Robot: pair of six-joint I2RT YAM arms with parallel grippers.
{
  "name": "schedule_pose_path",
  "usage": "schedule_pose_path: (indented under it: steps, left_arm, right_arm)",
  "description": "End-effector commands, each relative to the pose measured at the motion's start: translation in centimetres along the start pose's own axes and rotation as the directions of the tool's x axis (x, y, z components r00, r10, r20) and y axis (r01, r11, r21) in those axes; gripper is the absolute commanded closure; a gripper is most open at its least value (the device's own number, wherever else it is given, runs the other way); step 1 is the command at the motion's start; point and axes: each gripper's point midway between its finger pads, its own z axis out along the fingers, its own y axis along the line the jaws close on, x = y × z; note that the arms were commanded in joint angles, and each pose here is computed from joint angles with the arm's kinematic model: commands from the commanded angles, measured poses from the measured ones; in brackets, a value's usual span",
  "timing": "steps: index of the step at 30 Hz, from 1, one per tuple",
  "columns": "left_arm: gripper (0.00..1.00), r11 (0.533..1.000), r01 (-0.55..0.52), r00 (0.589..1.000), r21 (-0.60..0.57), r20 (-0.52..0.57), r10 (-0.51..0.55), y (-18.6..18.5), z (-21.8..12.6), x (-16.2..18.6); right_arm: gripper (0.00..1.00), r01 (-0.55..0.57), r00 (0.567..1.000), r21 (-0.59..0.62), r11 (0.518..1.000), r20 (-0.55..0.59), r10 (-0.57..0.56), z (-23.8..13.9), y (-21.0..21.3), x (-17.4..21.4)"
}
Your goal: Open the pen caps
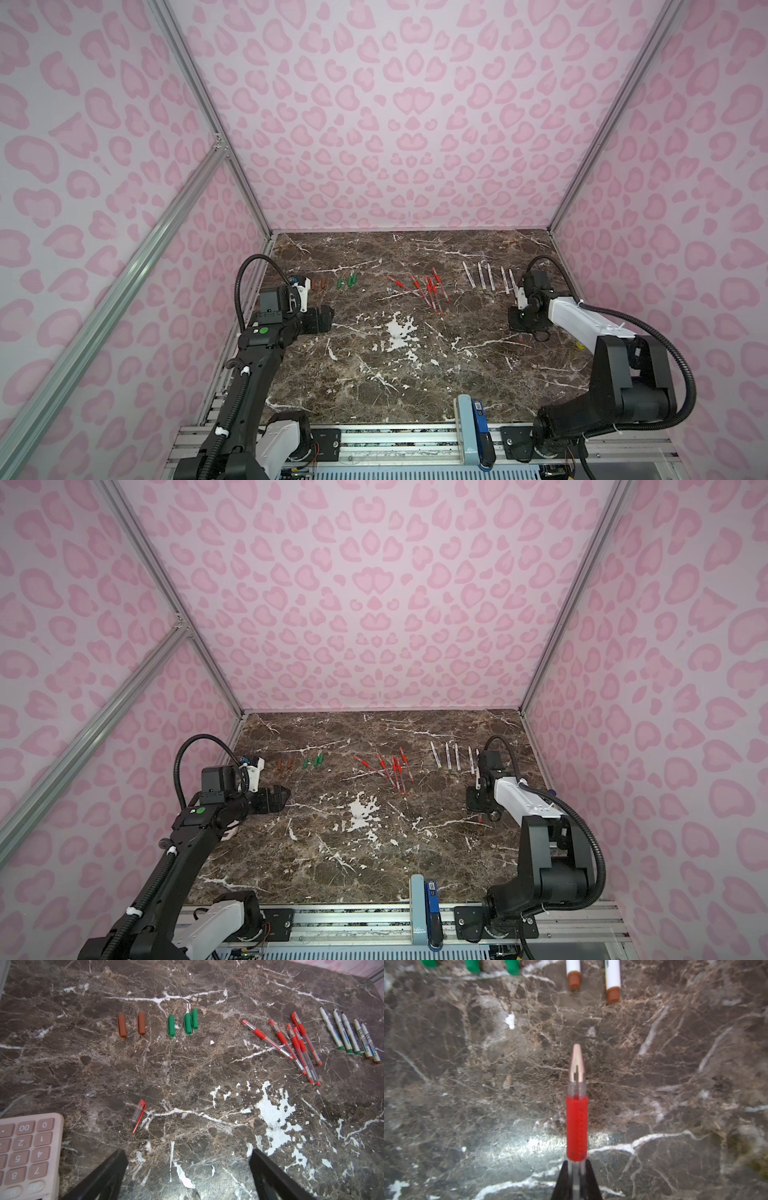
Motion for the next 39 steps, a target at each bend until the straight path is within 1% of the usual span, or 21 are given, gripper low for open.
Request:
schedule_pose_path:
  steps: [1, 4, 8, 11, 13, 16, 18, 21, 23, 26, 28, 31, 33, 34, 37, 39]
  left_arm:
    - [0.02, 1.0, -0.01, 0.999, 0.025, 0.043, 0.009, -0.4, -0.2, -1.1]
    - [0.01, 1.0, -0.009, 0.999, 0.011, 0.052, 0.009, -0.2, -0.5, -1.4]
    - [0.0, 0.999, -0.01, 0.999, 0.03, 0.047, 0.009, -0.5, -0.4, -1.2]
    - [0.01, 1.0, -0.003, 0.998, 0.017, 0.057, 0.002, -0.4, -0.7, -1.7]
    - [0.01, 0.999, -0.002, 0.998, 0.032, 0.06, 0.0, -0.6, -0.7, -1.7]
    - [0.0, 0.999, 0.006, 0.999, 0.032, 0.053, -0.008, -0.5, -0.6, -1.7]
    - [0.0, 1.0, 0.007, 0.998, 0.023, 0.06, -0.009, -0.4, -0.8, -1.9]
    - [0.0, 0.999, 0.005, 0.998, 0.037, 0.058, -0.007, -0.6, -0.7, -1.7]
    - [0.0, 1.0, 0.013, 0.998, 0.022, 0.054, -0.014, -0.4, -0.8, -1.9]
    - [0.01, 1.0, 0.011, 0.998, 0.021, 0.064, -0.012, -0.4, -0.9, -2.0]
    - [0.0, 0.999, 0.012, 0.998, 0.039, 0.058, -0.014, -0.5, -0.7, -1.7]
    - [0.0, 0.999, 0.026, 0.998, 0.02, 0.058, -0.027, -0.1, -0.9, -2.0]
    - [0.01, 0.999, 0.022, 0.997, 0.027, 0.069, -0.024, -0.3, -0.9, -2.2]
    - [0.0, 0.999, 0.023, 0.997, 0.034, 0.066, -0.025, -0.4, -0.8, -2.1]
    - [0.01, 0.999, 0.027, 0.998, 0.03, 0.058, -0.029, -0.2, -0.7, -2.1]
    - [0.01, 0.999, 0.03, 0.997, 0.03, 0.067, -0.032, -0.3, -1.0, -2.3]
  right_arm:
    - [0.96, 0.033, 0.999, 0.062, 0.998, -0.038, -0.031, 0.9, -1.0, 0.0]
    - [0.93, 0.037, 0.998, 0.091, 0.995, -0.052, -0.033, 1.7, -1.5, -0.1]
    - [0.86, 0.031, 0.998, 0.073, 0.997, -0.065, -0.027, 2.5, -1.2, -0.1]
    - [0.81, 0.032, 0.997, 0.087, 0.996, -0.074, -0.026, 2.8, -1.4, 0.1]
    - [0.79, 0.026, 0.997, 0.084, 0.996, -0.075, -0.019, 3.0, -1.4, 0.0]
    - [0.76, 0.027, 0.996, 0.068, 0.997, -0.087, -0.021, 3.0, -1.1, 0.3]
    - [0.74, 0.025, 0.997, 0.081, 0.996, -0.074, -0.019, 2.8, -1.4, 0.2]
    - [0.72, 0.023, 0.998, 0.069, 0.997, -0.061, -0.019, 2.3, -1.2, -0.2]
    - [0.71, 0.023, 0.999, 0.072, 0.997, -0.044, -0.02, 1.3, -1.2, -0.5]
    - [0.68, 0.009, 0.999, 0.079, 0.997, 0.035, -0.012, -0.6, -1.4, -1.5]
    - [0.67, 0.002, 0.998, 0.056, 0.998, 0.067, -0.006, -1.8, -1.0, -1.9]
    - [0.66, 0.005, 0.993, 0.037, 0.999, 0.116, -0.009, -4.0, -0.2, -2.5]
    - [0.65, 0.032, 0.985, 0.009, 0.999, 0.17, -0.033, -5.2, 1.2, -3.1]
    - [0.65, 0.058, 0.981, -0.025, 0.998, 0.188, -0.052, -5.7, 2.2, -3.4]
    - [0.65, 0.105, 0.972, -0.09, 0.99, 0.222, -0.083, -6.9, 5.5, -4.4]
    - [0.64, 0.159, 0.961, -0.117, 0.98, 0.247, -0.127, -7.7, 8.3, -5.2]
